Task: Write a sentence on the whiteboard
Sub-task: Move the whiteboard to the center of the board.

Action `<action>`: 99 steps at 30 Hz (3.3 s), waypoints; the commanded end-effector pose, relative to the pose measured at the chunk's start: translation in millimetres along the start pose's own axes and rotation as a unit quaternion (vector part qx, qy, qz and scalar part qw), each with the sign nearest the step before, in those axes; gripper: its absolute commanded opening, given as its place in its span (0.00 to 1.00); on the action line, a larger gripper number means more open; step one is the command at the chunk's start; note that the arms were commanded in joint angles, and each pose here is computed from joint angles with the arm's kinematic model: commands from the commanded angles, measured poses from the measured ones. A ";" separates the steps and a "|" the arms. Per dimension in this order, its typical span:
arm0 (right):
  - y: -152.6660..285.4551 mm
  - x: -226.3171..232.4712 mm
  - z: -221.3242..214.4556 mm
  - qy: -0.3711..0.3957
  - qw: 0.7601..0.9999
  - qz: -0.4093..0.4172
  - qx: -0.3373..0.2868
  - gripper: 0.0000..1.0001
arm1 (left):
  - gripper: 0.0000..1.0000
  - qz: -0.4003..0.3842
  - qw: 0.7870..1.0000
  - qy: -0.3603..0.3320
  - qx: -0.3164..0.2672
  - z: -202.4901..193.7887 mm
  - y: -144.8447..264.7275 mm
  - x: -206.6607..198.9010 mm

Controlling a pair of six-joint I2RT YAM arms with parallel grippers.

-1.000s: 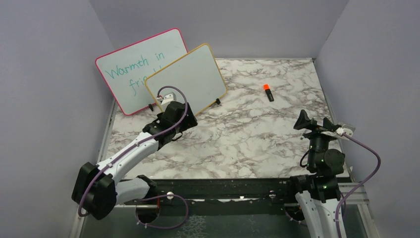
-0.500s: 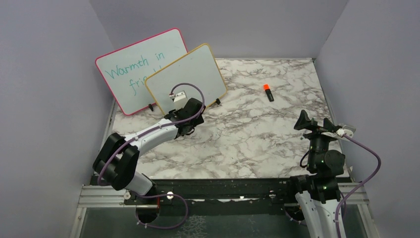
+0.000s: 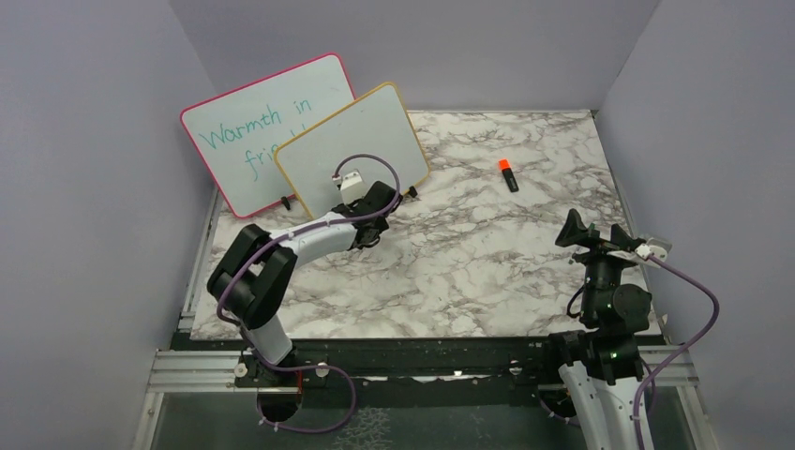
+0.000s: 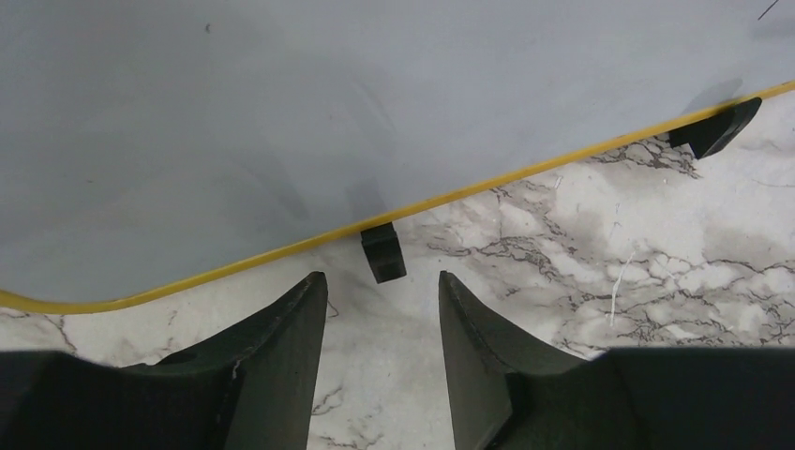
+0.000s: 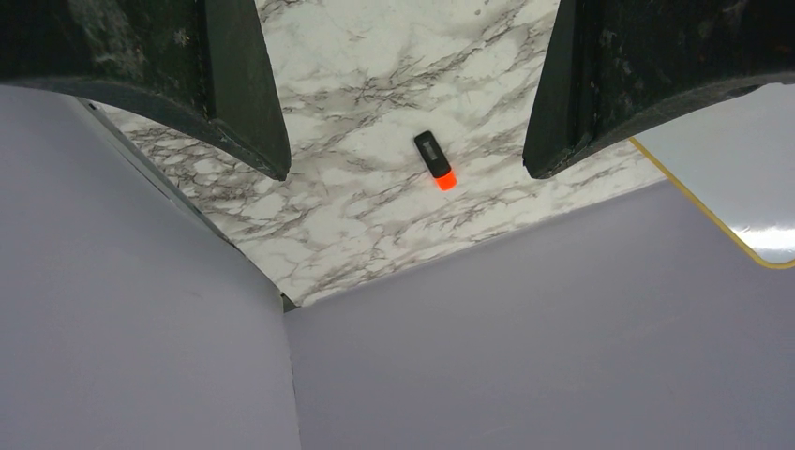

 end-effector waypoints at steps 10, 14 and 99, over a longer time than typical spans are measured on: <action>0.1 1.4 1.8 -0.011 1.000 0.009 -0.015 1.00 | 0.37 0.042 0.999 -0.003 -0.024 0.0 -26.8 -9.8; 0.3 1.4 1.4 -0.012 1.000 0.010 -0.016 1.00 | 0.24 0.047 0.999 -0.017 -0.020 -4.3 -30.6 -7.7; -2.9 4.2 7.3 0.005 0.999 -0.010 0.032 1.00 | 0.99 -0.240 0.956 -0.159 -0.064 -35.2 175.9 -33.4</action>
Point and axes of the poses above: each gripper's point midway between its finger pads, its own y axis back along the fingers, its own x axis along the line the jaws close on, z = x × y, the point moved 9 cm from there along y, back along the fingers, and after that the axes turned 9 degrees about -y, right-handed, at the moved point
